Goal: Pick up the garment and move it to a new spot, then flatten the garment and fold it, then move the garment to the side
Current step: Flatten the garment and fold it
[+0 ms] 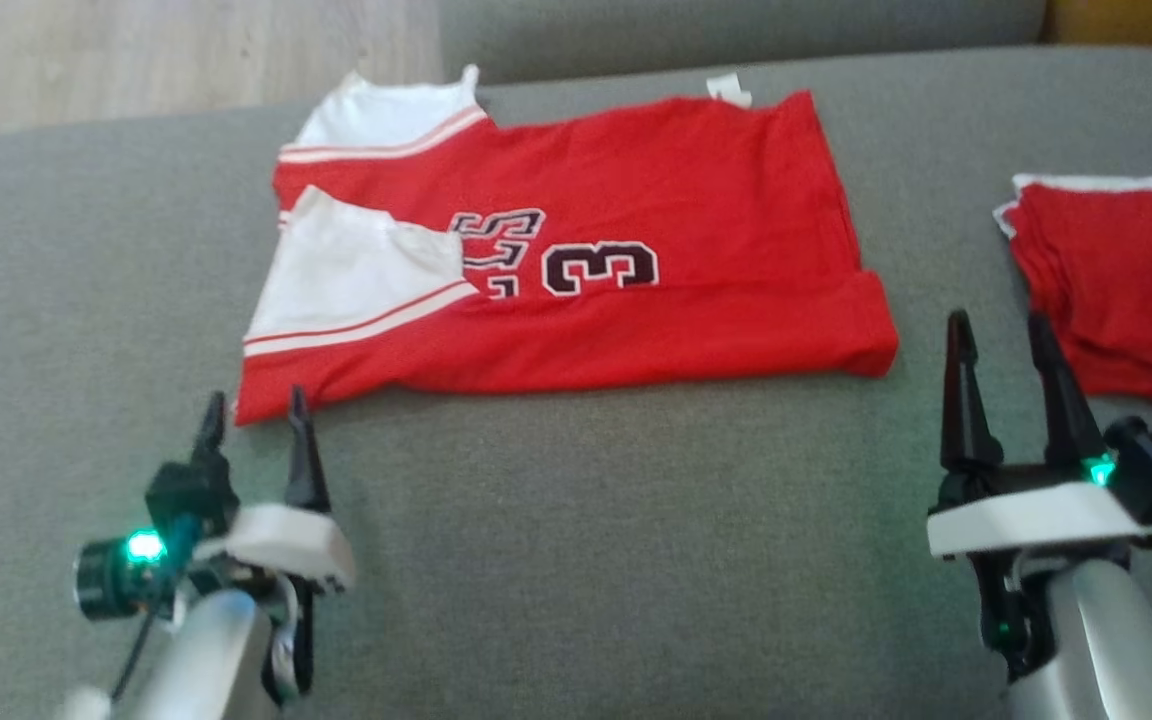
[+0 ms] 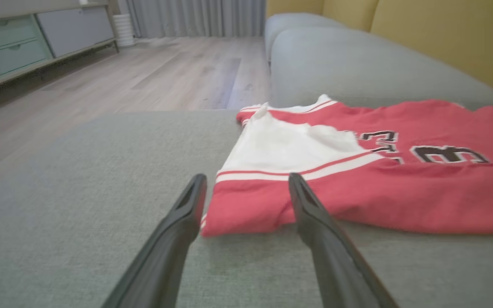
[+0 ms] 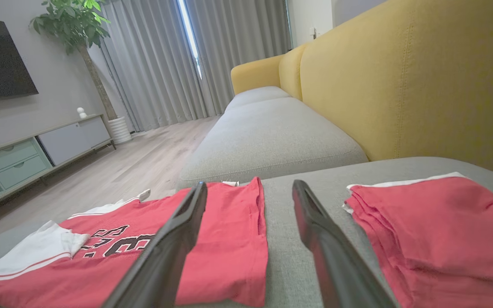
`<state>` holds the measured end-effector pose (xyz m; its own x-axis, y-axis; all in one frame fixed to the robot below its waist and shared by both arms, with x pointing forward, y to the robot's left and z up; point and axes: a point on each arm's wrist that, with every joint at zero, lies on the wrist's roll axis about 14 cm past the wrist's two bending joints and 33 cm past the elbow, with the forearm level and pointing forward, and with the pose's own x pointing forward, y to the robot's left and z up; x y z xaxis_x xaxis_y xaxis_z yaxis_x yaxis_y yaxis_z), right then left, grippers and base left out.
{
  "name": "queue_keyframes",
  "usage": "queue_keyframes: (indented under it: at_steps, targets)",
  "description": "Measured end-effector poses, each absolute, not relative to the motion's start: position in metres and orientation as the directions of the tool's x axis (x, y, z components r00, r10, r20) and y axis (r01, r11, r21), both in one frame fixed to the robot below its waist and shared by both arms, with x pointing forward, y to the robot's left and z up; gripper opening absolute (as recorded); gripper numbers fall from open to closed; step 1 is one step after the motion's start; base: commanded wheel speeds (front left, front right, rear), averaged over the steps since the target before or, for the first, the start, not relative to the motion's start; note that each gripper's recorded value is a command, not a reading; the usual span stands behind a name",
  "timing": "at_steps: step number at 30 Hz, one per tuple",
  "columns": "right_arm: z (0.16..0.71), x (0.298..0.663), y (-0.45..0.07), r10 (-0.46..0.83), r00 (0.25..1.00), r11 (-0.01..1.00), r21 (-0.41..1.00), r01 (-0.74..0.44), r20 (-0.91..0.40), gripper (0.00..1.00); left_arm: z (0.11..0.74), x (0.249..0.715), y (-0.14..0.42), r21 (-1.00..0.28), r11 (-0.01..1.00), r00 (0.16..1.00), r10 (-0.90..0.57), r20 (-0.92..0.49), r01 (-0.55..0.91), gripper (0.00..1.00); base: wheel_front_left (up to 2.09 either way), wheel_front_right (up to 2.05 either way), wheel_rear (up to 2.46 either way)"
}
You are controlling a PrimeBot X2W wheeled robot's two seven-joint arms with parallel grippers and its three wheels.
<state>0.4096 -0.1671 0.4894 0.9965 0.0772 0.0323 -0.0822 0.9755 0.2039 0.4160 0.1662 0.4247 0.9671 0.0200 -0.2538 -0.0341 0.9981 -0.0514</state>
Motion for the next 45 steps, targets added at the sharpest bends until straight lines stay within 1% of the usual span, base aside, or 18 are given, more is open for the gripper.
queue_keyframes:
  at_steps: [2, 4, 10, 15, 19, 20, 21, 22, 23, 26, 29, 33, 37, 41, 45]
  targets:
    - [0.488, 0.413, -0.167, 0.077, 0.997, 0.975, 0.208, -0.082, 0.03, 1.0, 0.411, 0.425, 0.171, -0.026, 0.998, 0.95, 0.041, -0.31, -0.052, 1.0, 0.0, 0.0, 0.0]
    - [0.486, 0.415, -0.167, 0.076, 0.997, 0.974, 0.212, -0.08, 0.027, 1.0, 0.404, 0.429, 0.174, -0.016, 0.998, 0.941, 0.05, -0.334, -0.058, 1.0, 0.0, 0.0, 0.0]
    - [0.474, 0.415, -0.168, 0.075, 0.997, 0.973, 0.217, -0.072, -0.007, 1.0, 0.363, 0.435, 0.182, 0.039, 0.996, 0.876, 0.089, -0.475, -0.08, 1.0, 0.0, 0.0, 0.0]
    - [0.47, 0.415, -0.168, 0.075, 0.997, 0.97, 0.231, -0.069, -0.018, 1.0, 0.357, 0.448, 0.187, 0.055, 0.993, 0.861, 0.115, -0.496, -0.101, 1.0, 0.0, 0.0, 0.0]
    - [0.471, 0.417, -0.168, 0.073, 0.997, 0.969, 0.238, -0.068, -0.013, 1.0, 0.351, 0.45, 0.186, 0.046, 0.995, 0.848, 0.099, -0.521, -0.088, 1.0, 0.0, 0.0, 0.0]
    - [0.472, 0.418, -0.168, 0.075, 0.997, 0.969, 0.238, -0.07, -0.011, 1.0, 0.349, 0.45, 0.185, 0.042, 0.996, 0.842, 0.09, -0.532, -0.08, 0.68, 0.0, 0.0, 0.0]
    - [0.472, 0.418, -0.167, 0.076, 0.997, 0.969, 0.238, -0.072, -0.009, 1.0, 0.349, 0.451, 0.183, 0.039, 0.997, 0.836, 0.082, -0.543, -0.072, 0.68, 0.0, 0.0, 0.0]
    - [0.473, 0.418, -0.167, 0.078, 0.997, 0.969, 0.238, -0.074, -0.008, 1.0, 0.349, 0.452, 0.182, 0.036, 0.997, 0.831, 0.073, -0.551, -0.064, 0.22, 0.0, 0.0, 0.0]
    - [0.473, 0.418, -0.166, 0.079, 0.997, 0.968, 0.238, -0.075, -0.009, 1.0, 0.349, 0.453, 0.18, 0.033, 0.998, 0.83, 0.064, -0.554, -0.055, 0.0, 0.0, 0.0, 0.0]
    - [0.468, 0.417, -0.164, 0.09, 0.995, 0.967, 0.243, -0.078, -0.037, 1.0, 0.352, 0.455, 0.174, 0.026, 0.999, 0.84, 0.046, -0.54, -0.039, 0.0, 0.0, 0.0, 0.0]
    - [0.461, 0.417, -0.161, 0.102, 0.992, 0.967, 0.24, -0.082, -0.072, 1.0, 0.361, 0.457, 0.176, 0.02, 0.999, 0.871, 0.052, -0.489, -0.048, 0.0, 0.0, 0.0, 0.0]
    - [0.448, 0.424, -0.156, 0.127, 0.979, 0.973, 0.209, -0.093, -0.156, 1.0, 0.388, 0.468, 0.175, 0.003, 0.999, 0.93, 0.042, -0.365, -0.044, 0.0, 0.0, 0.0, 0.0]
    - [0.432, 0.436, -0.161, 0.119, 0.962, 0.975, 0.214, -0.066, -0.245, 1.0, 0.422, 0.48, 0.167, 0.002, 1.0, 0.97, 0.01, -0.242, -0.01, 0.0, 0.0, 0.0, 0.0]
    - [0.408, 0.442, -0.16, 0.121, 0.932, 0.962, 0.271, -0.025, -0.341, 1.0, 0.441, 0.483, 0.16, 0.008, 1.0, 0.984, -0.024, -0.175, 0.026, 0.0, 0.0, 0.0, 0.0]
    - [0.388, 0.446, -0.153, 0.138, 0.9, 0.955, 0.296, -0.011, -0.414, 1.0, 0.448, 0.482, 0.159, 0.014, 0.999, 0.988, -0.035, -0.15, 0.037, 0.0, 0.0, 0.0, 0.0]
